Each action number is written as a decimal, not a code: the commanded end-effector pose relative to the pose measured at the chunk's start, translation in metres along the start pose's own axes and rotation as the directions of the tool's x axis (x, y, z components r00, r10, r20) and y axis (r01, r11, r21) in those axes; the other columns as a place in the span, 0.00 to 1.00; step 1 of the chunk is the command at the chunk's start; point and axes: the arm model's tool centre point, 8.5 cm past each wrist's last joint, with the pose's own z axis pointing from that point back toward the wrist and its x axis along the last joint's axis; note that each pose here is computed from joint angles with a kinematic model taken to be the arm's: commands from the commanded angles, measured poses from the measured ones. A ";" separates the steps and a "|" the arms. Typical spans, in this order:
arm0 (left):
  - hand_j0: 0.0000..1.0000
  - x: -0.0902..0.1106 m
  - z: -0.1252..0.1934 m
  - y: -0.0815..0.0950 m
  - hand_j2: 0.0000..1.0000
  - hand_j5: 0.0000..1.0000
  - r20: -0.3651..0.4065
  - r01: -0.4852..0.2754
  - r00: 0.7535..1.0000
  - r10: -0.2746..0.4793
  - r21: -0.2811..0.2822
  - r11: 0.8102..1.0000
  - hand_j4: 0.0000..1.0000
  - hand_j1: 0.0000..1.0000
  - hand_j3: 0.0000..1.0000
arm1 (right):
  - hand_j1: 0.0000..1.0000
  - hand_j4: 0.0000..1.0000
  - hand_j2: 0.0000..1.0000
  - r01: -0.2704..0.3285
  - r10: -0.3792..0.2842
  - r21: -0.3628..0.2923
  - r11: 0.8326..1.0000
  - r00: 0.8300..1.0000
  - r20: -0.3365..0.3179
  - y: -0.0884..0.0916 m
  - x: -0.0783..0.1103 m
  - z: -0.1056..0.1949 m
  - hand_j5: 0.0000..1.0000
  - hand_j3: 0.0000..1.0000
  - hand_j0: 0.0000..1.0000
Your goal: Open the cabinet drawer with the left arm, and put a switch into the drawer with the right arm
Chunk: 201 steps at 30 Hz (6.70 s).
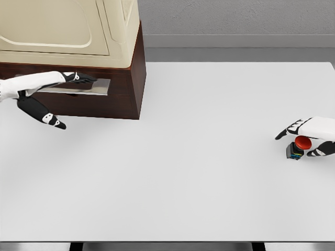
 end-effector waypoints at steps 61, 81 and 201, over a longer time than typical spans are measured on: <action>1.00 -0.031 0.041 -0.016 1.00 1.00 -0.134 -0.115 0.985 0.112 -0.019 0.993 1.00 1.00 1.00 | 0.51 0.51 0.51 -0.014 0.014 -0.045 0.999 1.000 0.010 -0.018 0.003 0.001 0.51 0.51 0.51; 1.00 -0.030 0.042 -0.021 1.00 1.00 -0.087 -0.220 0.972 0.217 -0.020 0.975 1.00 1.00 1.00 | 0.50 0.50 0.50 -0.089 0.108 -0.188 0.978 0.990 0.093 -0.075 0.030 -0.023 0.50 0.50 0.50; 1.00 -0.012 0.092 0.008 1.00 1.00 0.022 -0.242 0.970 0.241 0.045 0.969 1.00 1.00 1.00 | 0.49 0.49 0.49 -0.319 0.498 -0.408 0.855 0.721 0.481 -0.279 0.298 -0.169 0.49 0.49 0.49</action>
